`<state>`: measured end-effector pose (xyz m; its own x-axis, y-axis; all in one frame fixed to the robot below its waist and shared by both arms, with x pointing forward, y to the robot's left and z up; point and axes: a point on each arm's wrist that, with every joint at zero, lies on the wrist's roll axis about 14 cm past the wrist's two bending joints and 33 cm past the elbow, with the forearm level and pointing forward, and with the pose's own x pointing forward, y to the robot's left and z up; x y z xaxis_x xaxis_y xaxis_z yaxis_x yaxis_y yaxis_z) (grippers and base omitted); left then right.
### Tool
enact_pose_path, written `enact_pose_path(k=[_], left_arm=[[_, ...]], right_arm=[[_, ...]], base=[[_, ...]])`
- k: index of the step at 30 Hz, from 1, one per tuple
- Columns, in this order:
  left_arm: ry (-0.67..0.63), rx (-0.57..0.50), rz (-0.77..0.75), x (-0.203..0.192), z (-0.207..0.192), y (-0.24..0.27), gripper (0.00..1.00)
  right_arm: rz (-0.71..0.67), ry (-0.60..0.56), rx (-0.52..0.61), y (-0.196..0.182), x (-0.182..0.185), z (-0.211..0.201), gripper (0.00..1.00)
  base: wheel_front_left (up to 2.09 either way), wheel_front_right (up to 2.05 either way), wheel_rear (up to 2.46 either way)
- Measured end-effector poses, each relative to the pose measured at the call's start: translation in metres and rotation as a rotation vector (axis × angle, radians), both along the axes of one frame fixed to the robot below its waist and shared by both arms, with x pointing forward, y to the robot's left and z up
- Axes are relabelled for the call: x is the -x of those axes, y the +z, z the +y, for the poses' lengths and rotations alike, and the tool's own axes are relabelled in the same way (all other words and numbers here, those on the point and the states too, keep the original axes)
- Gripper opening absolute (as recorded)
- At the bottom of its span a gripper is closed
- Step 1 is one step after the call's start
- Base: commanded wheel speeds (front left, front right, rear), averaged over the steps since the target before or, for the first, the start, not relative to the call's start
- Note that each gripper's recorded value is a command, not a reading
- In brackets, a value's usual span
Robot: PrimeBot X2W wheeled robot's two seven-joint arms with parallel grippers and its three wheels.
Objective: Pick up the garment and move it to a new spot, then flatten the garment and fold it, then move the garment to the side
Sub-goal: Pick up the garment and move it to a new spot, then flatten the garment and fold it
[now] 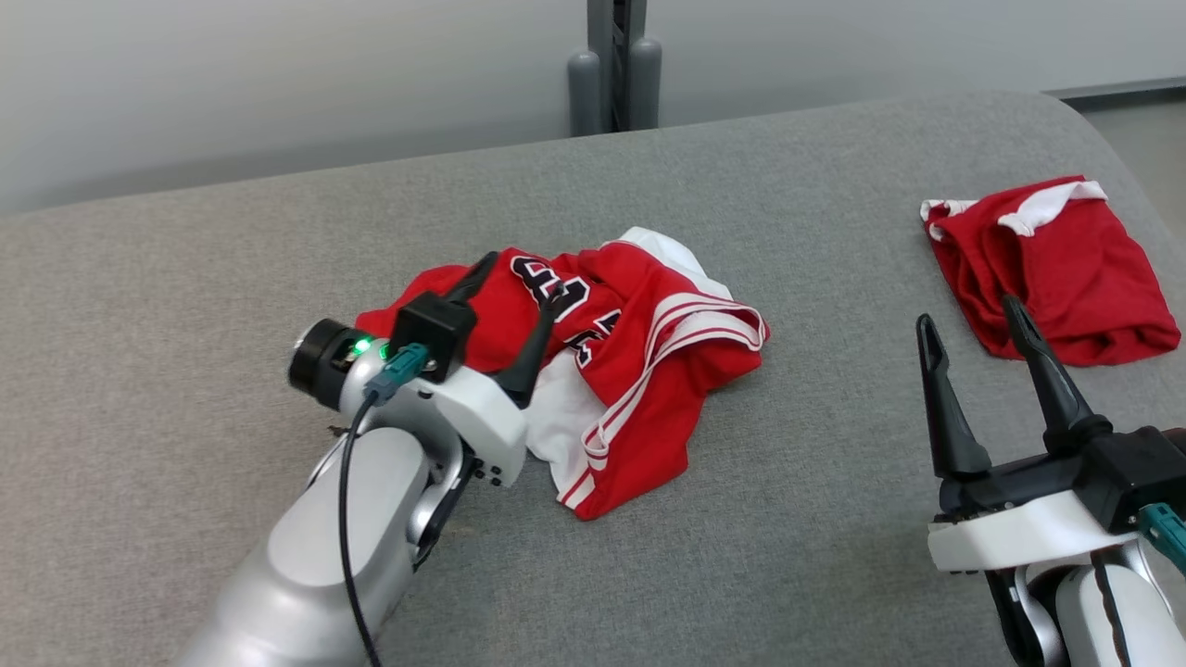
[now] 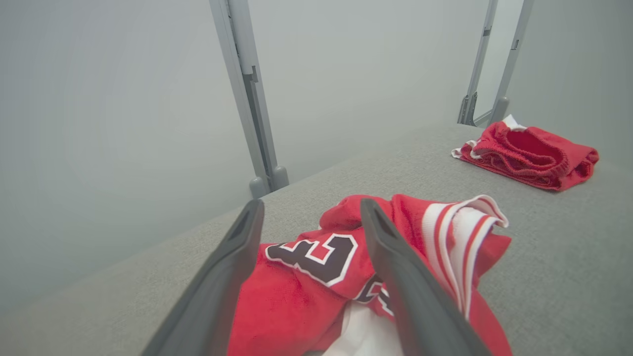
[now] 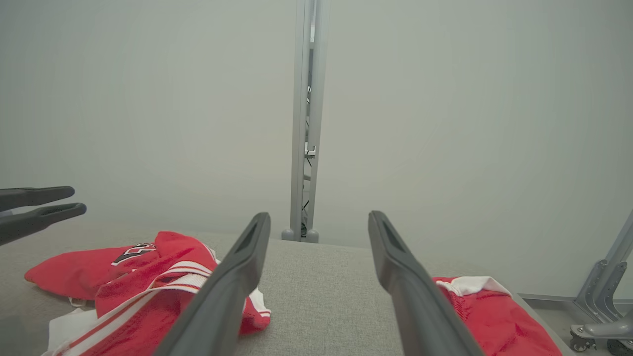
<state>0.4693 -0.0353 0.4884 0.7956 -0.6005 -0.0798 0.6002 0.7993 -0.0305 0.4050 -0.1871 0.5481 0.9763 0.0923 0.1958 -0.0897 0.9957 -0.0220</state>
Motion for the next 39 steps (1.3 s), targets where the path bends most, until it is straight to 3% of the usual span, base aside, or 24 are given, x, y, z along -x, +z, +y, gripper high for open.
enact_pose_path(k=[4,11,18,27,39], left_arm=[[0.119,-0.008,-0.069,0.000,0.047,0.015,1.00],[0.350,0.041,-0.121,0.049,0.128,0.029,1.00],[0.476,0.046,-0.213,0.093,0.171,0.048,1.00],[0.594,0.125,-0.220,0.125,0.184,0.052,1.00],[0.597,0.147,-0.215,0.134,0.181,0.049,1.00]], right_arm=[[-0.003,0.047,0.007,0.002,0.006,0.014,1.00],[-0.020,0.099,-0.015,0.008,0.029,0.033,1.00],[-0.025,0.139,-0.030,0.010,0.045,0.049,1.00],[-0.023,0.146,-0.038,0.008,0.057,0.051,1.00],[-0.026,0.153,-0.048,0.011,0.057,0.053,1.00]], base=[[0.00,0.00,0.00],[0.00,0.00,0.00],[0.00,0.00,0.00],[0.00,0.00,0.00],[0.00,0.00,0.00]])
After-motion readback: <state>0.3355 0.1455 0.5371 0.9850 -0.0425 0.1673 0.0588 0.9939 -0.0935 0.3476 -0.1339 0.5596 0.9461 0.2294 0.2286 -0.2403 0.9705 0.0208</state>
